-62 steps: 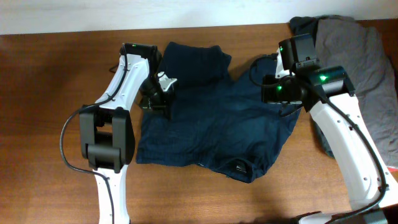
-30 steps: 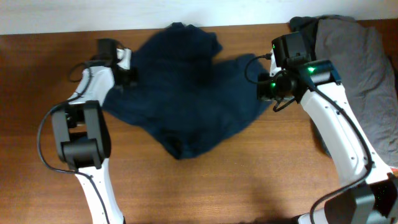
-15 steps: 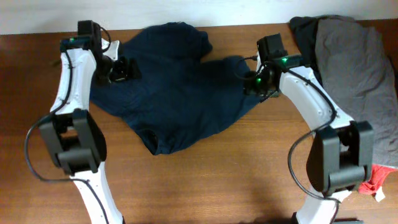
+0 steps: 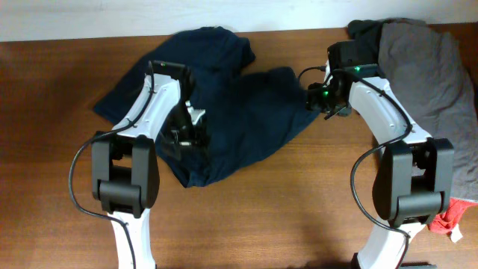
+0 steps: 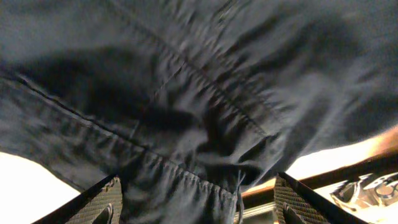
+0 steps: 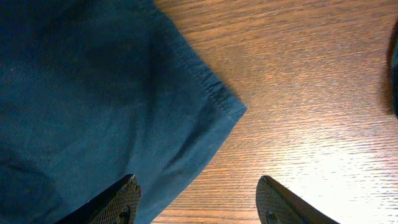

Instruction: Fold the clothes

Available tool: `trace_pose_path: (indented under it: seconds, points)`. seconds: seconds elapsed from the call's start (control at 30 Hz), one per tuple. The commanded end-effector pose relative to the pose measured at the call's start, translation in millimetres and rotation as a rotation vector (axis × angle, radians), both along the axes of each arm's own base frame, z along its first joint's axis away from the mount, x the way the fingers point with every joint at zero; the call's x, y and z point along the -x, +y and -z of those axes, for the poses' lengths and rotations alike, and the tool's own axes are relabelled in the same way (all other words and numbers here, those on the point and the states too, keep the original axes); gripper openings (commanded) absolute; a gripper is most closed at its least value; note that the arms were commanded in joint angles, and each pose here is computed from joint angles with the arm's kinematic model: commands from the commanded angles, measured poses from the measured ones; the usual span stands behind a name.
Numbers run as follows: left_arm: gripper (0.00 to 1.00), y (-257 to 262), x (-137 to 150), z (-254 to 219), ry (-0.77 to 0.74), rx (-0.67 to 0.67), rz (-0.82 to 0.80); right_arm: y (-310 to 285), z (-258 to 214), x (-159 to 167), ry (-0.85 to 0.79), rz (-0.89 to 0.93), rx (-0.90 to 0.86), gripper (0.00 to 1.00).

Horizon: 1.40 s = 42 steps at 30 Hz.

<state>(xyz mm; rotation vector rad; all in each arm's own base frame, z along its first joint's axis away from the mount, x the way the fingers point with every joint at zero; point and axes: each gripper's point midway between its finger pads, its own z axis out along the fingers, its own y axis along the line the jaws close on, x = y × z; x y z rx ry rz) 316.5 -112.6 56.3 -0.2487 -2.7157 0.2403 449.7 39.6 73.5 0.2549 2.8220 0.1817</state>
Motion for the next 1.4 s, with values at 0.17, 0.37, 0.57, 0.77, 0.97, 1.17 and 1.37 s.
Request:
trace_pose_path:
  seconds: [0.17, 0.37, 0.57, 0.77, 0.97, 1.17, 1.37]
  points:
    - [0.46, -6, 64, 8, -0.039, -0.029, -0.190, -4, 8, -3, 0.003, 0.001, -0.039, 0.60]
    - [0.01, -16, 81, 47, -0.035, 0.039, -0.202, 11, 22, -1, 0.029, -0.026, -0.079, 0.11]
    - [0.01, -13, 89, 53, -0.016, 0.030, -0.202, 17, 70, 5, 0.134, 0.021, -0.113, 0.47]
    - [0.10, -10, 69, 57, -0.106, 0.014, -0.194, 17, 84, 5, 0.156, 0.057, -0.118, 0.40]
    - [0.52, 20, -8, 18, -0.282, 0.034, -0.322, -16, 86, 28, 0.263, 0.264, -0.080, 0.04]
    - [0.53, 48, -36, 3, -0.359, 0.020, -0.374, -59, 75, 112, 0.599, 0.494, -0.044, 0.04]
    - [0.54, 57, -46, 4, -0.411, -0.027, -0.368, -56, 77, 179, 0.815, 0.428, 0.127, 0.04]
